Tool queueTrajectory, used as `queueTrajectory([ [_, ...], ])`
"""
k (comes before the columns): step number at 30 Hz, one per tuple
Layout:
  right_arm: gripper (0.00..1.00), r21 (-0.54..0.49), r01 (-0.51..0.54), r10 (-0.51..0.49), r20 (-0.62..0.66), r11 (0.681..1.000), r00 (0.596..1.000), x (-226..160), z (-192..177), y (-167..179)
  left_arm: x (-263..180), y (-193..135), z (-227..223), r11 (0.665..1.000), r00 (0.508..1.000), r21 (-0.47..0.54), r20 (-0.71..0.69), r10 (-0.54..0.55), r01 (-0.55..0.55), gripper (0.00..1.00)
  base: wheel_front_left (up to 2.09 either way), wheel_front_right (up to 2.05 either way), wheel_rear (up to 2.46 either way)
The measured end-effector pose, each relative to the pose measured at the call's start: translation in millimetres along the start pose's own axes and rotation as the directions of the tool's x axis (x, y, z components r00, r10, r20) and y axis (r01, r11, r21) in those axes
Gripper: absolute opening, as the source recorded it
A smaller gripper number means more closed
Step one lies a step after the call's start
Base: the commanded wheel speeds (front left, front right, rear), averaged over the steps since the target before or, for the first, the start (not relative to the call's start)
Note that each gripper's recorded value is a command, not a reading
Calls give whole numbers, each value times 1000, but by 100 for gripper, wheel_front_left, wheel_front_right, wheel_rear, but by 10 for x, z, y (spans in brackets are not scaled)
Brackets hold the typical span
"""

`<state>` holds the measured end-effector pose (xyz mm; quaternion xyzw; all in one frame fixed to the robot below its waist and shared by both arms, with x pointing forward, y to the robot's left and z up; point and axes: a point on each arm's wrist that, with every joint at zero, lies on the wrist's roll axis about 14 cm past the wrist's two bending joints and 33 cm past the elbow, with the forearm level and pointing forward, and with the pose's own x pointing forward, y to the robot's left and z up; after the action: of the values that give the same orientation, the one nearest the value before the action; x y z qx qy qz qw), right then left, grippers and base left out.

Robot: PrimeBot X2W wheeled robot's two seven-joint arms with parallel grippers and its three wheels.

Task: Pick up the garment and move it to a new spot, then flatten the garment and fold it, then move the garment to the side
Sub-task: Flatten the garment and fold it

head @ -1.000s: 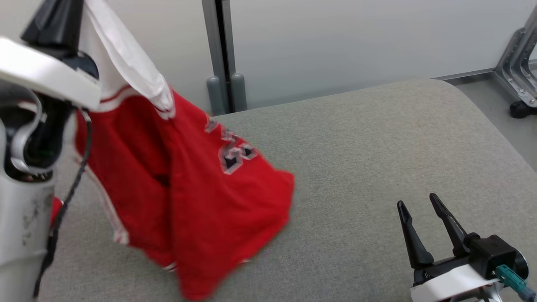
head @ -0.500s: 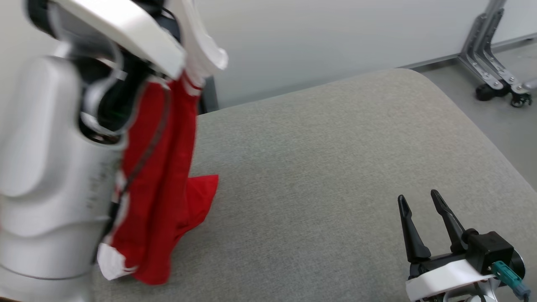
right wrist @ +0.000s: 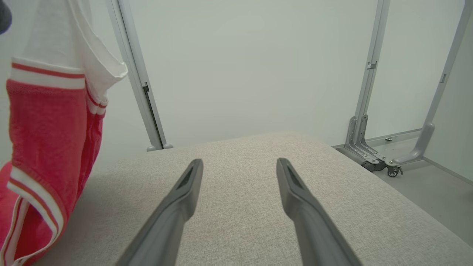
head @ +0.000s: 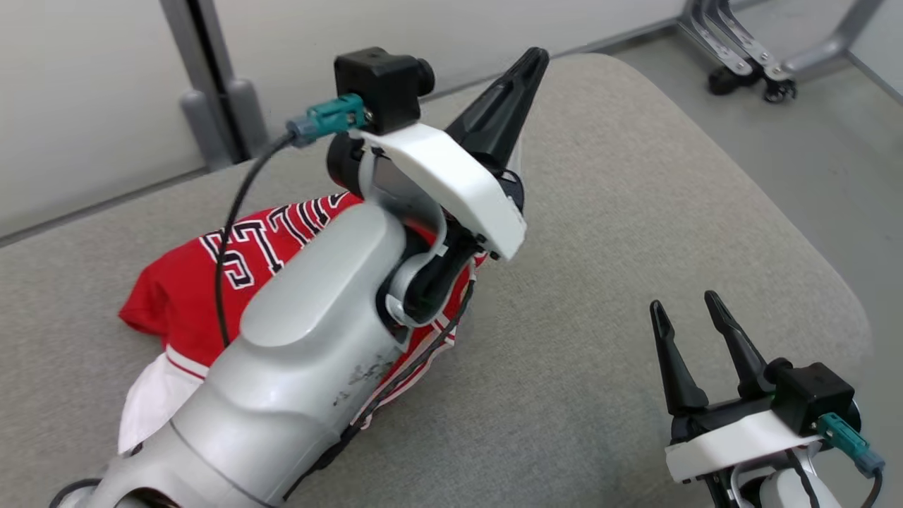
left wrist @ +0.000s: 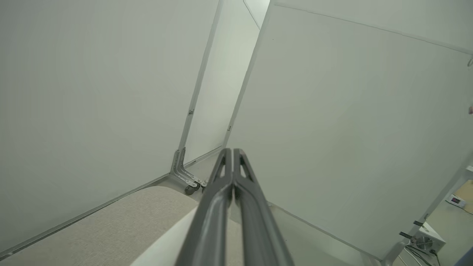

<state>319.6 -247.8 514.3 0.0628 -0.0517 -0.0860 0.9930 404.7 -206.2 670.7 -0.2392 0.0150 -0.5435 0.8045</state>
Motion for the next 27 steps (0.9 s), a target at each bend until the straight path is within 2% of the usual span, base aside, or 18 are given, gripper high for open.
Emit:
queueTrajectory([
  [1, 100, -3, 9, -9, -4, 1000, 1000, 4, -7, -28, 42, -10, -66, 1000, 1000, -17, 8, -6, 6, 0, 0, 0, 0],
  [2, 100, -2, 21, -21, -7, 1000, 1000, 8, -12, -62, 80, -16, -129, 999, 1000, -41, 18, -9, 10, 12, 0, 0, 0],
  [3, 100, -5, 33, -33, -13, 999, 999, 8, -26, -95, 108, -7, -208, 998, 1000, -54, 17, -11, 12, 43, 0, 0, 0],
  [4, 100, -7, 42, -42, -21, 999, 999, 7, -49, -121, 131, 15, -311, 998, 1000, -57, 2, -9, 9, 100, 0, 0, 0],
  [7, 100, -8, 79, -79, -44, 997, 996, -9, -108, -223, 126, 85, -762, 999, 994, -40, -113, -9, 4, 100, 0, 0, 0],
  [13, 100, 0, 67, -67, -51, 998, 996, 12, -151, -186, 5, 255, -804, 997, 992, 71, -116, 45, -37, 100, 0, 0, 0],
  [16, 100, -1, 43, -43, -45, 999, 998, 16, -145, -115, -214, 451, -836, 988, 986, 112, -109, 123, -111, 100, 0, 0, 0],
  [19, 100, -7, 21, -21, -39, 1000, 999, 2, -135, -56, -614, 759, -934, 963, 962, 152, -129, 242, -222, 100, 0, 0, 0],
  [23, 100, -11, -20, 20, -32, 1000, 999, 1, -129, 51, -1341, 1219, -1043, 892, 887, 219, -160, 433, -396, 100, 0, 0, 0],
  [27, 100, -10, -67, 67, -32, 998, 997, 25, -140, 175, -2170, 1677, -1064, 767, 756, 289, -175, 631, -573, 100, 0, 0, 0],
])
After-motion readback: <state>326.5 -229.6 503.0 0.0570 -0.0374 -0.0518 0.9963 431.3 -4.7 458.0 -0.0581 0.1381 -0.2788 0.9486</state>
